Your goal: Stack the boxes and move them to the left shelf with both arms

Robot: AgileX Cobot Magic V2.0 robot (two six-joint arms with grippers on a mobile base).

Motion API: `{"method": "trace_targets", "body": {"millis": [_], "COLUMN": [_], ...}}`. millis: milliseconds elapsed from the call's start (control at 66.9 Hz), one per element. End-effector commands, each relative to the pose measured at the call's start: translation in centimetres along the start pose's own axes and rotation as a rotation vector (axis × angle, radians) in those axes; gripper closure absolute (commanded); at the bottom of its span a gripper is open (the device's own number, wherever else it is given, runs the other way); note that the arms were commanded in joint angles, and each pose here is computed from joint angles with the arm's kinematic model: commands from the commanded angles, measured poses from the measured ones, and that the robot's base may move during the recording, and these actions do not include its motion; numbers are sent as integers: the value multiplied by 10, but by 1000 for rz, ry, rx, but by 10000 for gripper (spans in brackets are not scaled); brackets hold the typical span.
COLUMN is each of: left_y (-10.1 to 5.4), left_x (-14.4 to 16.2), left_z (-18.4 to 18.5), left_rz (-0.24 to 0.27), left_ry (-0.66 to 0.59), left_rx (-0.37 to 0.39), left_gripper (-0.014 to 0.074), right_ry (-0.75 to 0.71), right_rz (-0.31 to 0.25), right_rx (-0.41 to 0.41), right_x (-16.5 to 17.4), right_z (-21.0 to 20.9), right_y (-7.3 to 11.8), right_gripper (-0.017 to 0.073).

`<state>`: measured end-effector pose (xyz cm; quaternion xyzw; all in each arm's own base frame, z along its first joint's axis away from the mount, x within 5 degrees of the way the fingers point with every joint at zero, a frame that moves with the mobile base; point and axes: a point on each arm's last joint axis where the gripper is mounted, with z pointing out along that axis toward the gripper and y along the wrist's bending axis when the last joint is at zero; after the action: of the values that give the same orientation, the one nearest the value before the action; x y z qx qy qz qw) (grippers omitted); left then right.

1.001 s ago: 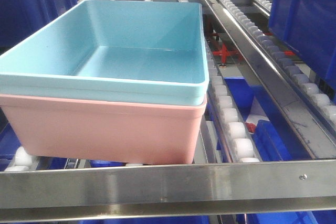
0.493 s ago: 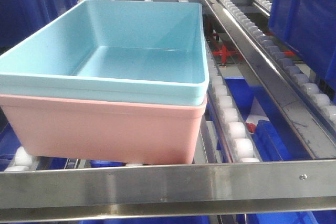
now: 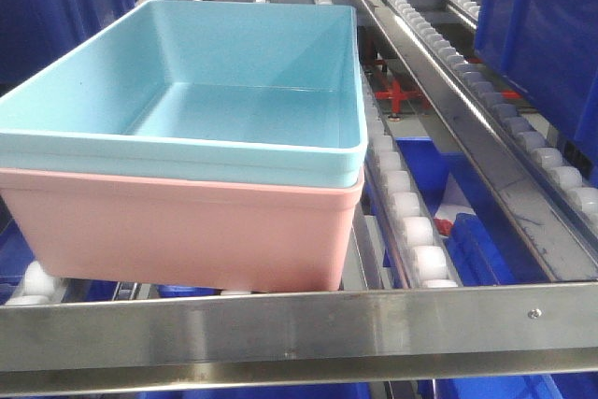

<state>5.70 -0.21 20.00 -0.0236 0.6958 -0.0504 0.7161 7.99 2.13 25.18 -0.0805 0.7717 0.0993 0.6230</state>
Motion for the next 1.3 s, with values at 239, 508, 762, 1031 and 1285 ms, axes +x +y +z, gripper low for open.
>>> {"method": "trace_targets", "body": {"millis": [239, 508, 762, 1031, 1285], "left_y": [0, 0, 0, 0, 0], "left_x": [0, 0, 0, 0, 0], "left_z": [-1, -1, -1, -1, -1], "left_rz": [-3, -3, -3, -3, -3], "left_ry": [-80, -79, -79, -79, -79], "left_rx": [5, 4, 4, 4, 4], "left_gripper": [596, 596, 596, 596, 596], "right_ry": [-288, -353, -345, -342, -342], "right_rz": [28, 17, 18, 18, 18], "right_rx": [176, 189, 189, 189, 189], "right_x": [31, 42, 43, 44, 44], "right_z": [-18, -22, -21, -21, -21], "right_y": [-13, -13, -13, -13, -13], "right_gripper": [505, 505, 505, 505, 505]}}
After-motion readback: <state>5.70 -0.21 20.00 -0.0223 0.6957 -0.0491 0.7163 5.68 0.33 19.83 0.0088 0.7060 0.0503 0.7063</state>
